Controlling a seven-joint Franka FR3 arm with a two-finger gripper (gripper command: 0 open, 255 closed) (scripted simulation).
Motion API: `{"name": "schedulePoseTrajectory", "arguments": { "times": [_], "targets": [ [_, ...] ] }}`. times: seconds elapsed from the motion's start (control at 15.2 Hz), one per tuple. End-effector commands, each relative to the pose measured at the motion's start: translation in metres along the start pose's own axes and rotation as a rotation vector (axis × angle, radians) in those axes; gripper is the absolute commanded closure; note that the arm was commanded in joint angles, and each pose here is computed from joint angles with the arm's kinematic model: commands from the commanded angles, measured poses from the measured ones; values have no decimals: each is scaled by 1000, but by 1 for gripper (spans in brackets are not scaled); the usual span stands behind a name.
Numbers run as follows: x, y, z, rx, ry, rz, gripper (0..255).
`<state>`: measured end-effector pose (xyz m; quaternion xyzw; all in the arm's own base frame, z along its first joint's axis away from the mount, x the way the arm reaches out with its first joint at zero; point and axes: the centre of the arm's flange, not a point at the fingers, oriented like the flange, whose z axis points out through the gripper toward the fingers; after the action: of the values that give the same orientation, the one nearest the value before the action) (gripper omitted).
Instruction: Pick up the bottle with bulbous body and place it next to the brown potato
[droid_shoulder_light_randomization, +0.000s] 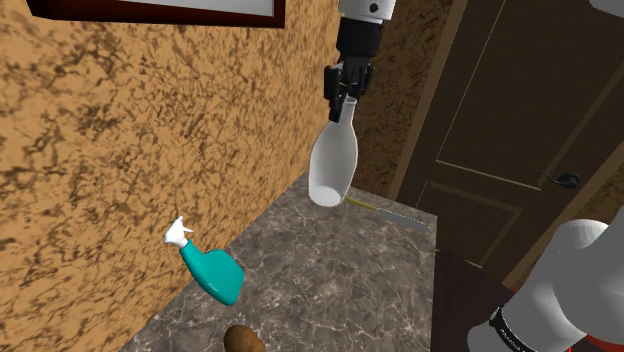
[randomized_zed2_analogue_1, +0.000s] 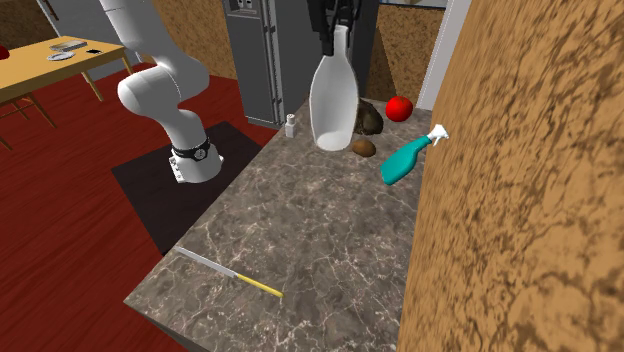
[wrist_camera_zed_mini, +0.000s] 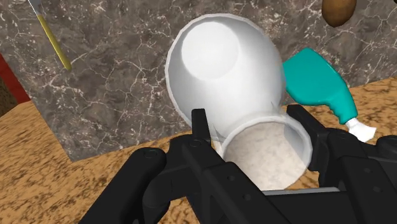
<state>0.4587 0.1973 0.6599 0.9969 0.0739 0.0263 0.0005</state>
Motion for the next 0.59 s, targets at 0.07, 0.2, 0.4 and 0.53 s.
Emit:
{"name": "schedulePoseTrajectory", "arguments": {
  "times": [0.07,0.2,0.4,0.53],
  "targets": [
    [-20,-33,-16,0,0,1,255],
    [-34,-53,-25,0,0,1,255],
    [-54,-84,-40,0,0,1,255],
    [-67,-105,-49,0,0,1,255]
  ]
}}
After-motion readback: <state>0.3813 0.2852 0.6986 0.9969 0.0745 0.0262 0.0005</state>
